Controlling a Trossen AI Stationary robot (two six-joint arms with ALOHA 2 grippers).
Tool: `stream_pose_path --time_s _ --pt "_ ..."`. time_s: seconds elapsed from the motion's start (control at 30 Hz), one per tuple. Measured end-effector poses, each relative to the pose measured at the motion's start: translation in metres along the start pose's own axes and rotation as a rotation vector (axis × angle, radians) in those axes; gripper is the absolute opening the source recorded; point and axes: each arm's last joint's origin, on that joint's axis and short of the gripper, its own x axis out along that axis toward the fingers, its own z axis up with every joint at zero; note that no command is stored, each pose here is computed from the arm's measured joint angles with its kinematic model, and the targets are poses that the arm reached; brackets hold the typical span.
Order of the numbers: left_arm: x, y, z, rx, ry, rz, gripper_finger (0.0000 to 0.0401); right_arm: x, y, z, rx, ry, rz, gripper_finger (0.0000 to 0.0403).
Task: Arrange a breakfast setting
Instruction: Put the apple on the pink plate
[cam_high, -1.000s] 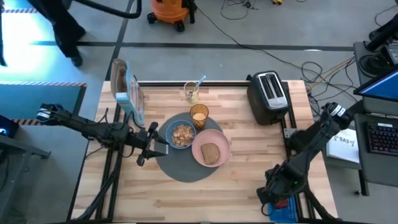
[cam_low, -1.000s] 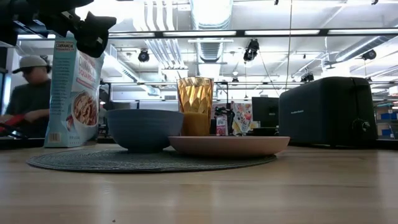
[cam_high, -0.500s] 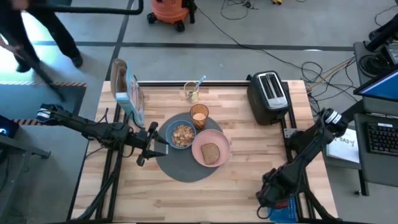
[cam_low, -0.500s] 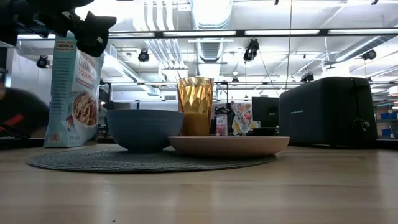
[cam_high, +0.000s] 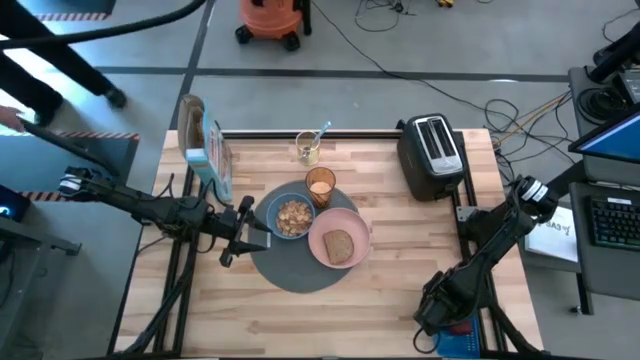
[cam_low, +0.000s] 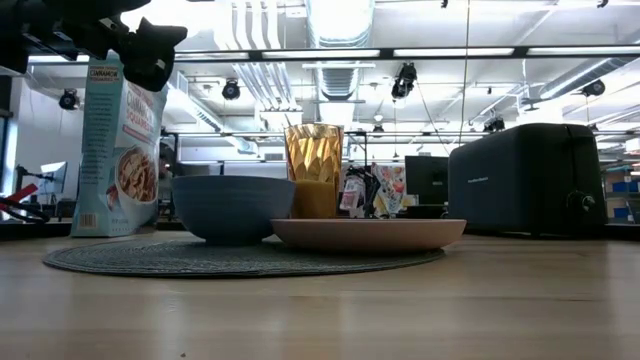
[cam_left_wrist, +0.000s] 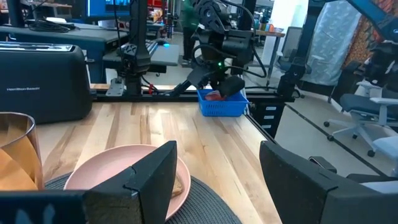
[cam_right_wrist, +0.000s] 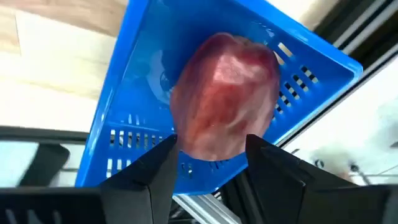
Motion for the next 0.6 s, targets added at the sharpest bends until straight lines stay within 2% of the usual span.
stream_pose_path --time_s 0.23,0.37,0.6 --pt "0.0000 0.0000 -0.0001 0.000 0.001 0.000 0.0213 0.0000 -0.0003 0.0001 -0.034 -0.001 -0.003 0.0170" --pt "0.0001 0.0000 -0.0002 0.000 0.002 0.000 0.0213 0.0002 -0.0006 0.0005 -0.013 -0.003 -0.005 0.0166" --pt "0.0007 0.0001 -0.0008 0.000 0.006 0.001 0.0213 0.0015 -0.0016 0.0004 -0.044 -0.005 -0.010 0.0209"
